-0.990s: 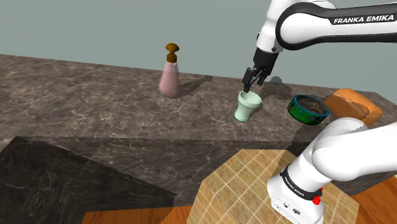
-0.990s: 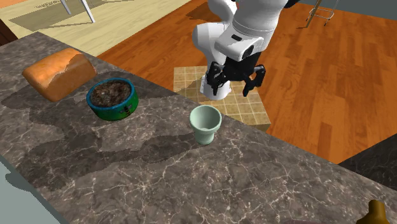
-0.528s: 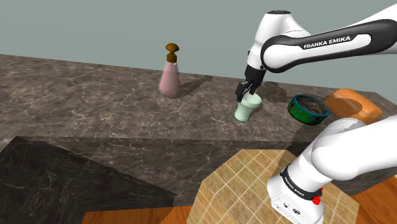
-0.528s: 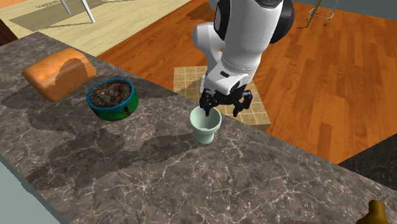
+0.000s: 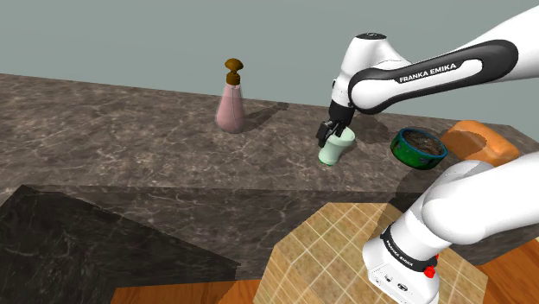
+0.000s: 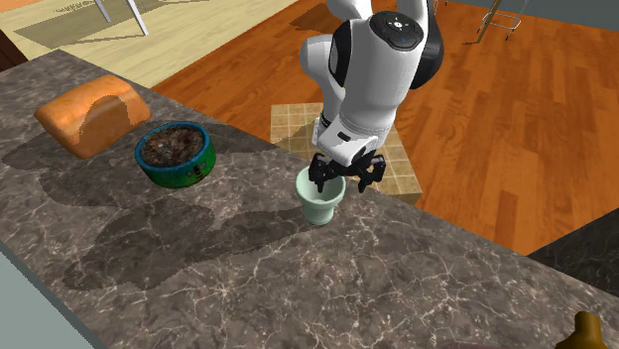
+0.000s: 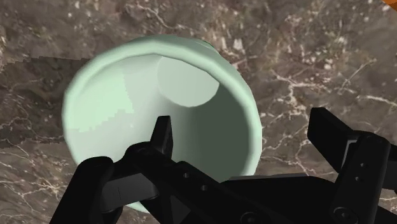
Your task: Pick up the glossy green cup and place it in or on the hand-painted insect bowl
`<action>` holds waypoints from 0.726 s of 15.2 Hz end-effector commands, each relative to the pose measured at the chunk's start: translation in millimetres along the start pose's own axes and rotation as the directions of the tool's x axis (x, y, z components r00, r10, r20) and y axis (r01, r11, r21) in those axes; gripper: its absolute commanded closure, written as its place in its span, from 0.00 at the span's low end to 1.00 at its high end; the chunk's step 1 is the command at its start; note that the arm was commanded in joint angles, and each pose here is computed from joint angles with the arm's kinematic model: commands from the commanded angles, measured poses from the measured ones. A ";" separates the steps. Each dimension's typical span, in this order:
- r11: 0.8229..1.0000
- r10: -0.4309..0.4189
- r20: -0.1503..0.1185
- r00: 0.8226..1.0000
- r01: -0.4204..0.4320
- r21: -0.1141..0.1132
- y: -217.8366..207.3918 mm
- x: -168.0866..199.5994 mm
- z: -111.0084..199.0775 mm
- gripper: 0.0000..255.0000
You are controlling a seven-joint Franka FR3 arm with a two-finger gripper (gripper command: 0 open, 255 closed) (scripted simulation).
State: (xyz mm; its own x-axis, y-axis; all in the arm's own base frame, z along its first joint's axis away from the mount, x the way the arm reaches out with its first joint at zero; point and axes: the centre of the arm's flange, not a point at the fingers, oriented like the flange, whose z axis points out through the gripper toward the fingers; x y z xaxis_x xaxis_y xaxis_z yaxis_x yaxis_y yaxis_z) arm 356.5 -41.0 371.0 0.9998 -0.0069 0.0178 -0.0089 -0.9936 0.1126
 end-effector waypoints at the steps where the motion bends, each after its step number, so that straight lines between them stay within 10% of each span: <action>1: 1.000 0.000 0.000 1.000 0.000 0.000 0.0 0.2 2.7 0.00; 6: 1.000 0.000 0.000 1.000 0.000 0.000 0.0 0.2 2.7 0.00; 7: 1.000 0.000 0.000 1.000 0.000 0.000 0.0 0.2 2.7 1.00; 11: 1.000 0.000 0.000 1.000 0.000 0.000 0.0 0.2 2.7 1.00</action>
State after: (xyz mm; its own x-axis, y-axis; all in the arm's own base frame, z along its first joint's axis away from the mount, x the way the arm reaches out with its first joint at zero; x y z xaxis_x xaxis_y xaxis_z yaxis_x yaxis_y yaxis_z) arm 357.0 -41.3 369.0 0.9998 -0.0066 0.0200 -0.0088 -0.9936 0.1130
